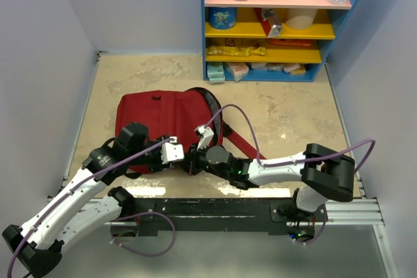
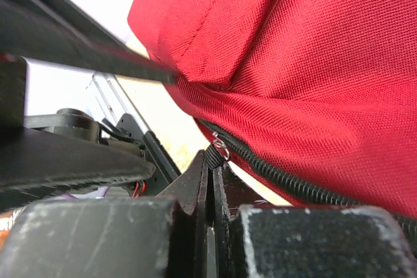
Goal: Pack the student bag
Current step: Zip the student bag at the center of the board.
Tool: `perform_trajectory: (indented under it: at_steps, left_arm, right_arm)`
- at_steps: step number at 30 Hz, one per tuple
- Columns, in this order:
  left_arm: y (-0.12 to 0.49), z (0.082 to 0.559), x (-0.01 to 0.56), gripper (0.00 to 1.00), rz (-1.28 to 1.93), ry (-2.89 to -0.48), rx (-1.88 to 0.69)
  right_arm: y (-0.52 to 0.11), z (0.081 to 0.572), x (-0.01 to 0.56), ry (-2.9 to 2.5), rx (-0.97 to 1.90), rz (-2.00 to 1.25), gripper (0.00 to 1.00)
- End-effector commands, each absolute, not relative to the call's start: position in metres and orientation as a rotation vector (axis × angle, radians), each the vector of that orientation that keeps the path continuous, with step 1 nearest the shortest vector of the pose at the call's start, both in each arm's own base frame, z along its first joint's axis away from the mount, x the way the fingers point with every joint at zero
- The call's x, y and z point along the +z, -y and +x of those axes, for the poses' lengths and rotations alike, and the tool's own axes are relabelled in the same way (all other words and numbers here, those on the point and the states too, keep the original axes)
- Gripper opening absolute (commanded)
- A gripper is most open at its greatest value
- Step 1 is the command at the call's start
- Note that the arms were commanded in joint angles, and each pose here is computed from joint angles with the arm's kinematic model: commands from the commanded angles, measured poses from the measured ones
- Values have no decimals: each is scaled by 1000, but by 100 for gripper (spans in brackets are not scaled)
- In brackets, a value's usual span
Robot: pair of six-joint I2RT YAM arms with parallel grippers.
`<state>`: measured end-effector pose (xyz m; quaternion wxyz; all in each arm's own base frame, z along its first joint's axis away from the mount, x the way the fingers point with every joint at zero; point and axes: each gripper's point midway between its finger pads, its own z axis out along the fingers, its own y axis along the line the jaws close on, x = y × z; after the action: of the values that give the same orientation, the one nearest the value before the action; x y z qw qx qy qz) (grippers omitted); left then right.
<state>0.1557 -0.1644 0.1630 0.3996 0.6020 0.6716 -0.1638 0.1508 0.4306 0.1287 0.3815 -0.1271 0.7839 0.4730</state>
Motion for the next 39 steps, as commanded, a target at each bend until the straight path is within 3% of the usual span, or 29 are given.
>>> perform_trajectory:
  at_steps: [1, 6, 15, 19, 21, 22, 26, 27, 28, 29, 39]
  left_arm:
    - [168, 139, 158, 56, 1643, -1614, -481]
    - [172, 145, 139, 52, 1664, -1599, -473]
    - [191, 173, 127, 30, 1632, -1570, -452]
    - [191, 173, 123, 8, 1629, -1579, -444]
    - [189, 175, 122, 4, 1614, -1593, -425]
    - [187, 178, 126, 5, 1596, -1585, -400]
    - [186, 175, 153, 26, 1551, -1534, -399]
    - [186, 173, 157, 33, 1552, -1525, -401]
    - [183, 168, 160, 50, 1552, -1521, -404]
    - [181, 168, 163, 56, 1547, -1516, -397]
    - [174, 177, 174, 59, 1488, -1448, -299]
  right_arm:
    - [-415, 163, 159, -1941, 1161, -248, 0]
    - [-407, 162, 158, -1966, 1124, -250, 0]
    - [-413, 156, 159, -1975, 1172, -269, 0]
    - [-414, 153, 165, -1966, 1195, -280, 0]
    - [-413, 153, 167, -1962, 1196, -280, 0]
    - [-414, 152, 169, -1960, 1200, -284, 0]
    - [-415, 151, 165, -1976, 1201, -291, 0]
    - [-416, 151, 164, -1978, 1205, -292, 0]
    - [-416, 150, 162, -1983, 1204, -293, 0]
    - [-417, 150, 164, -1978, 1210, -291, 0]
    - [-420, 148, 163, -1983, 1230, -297, 0]
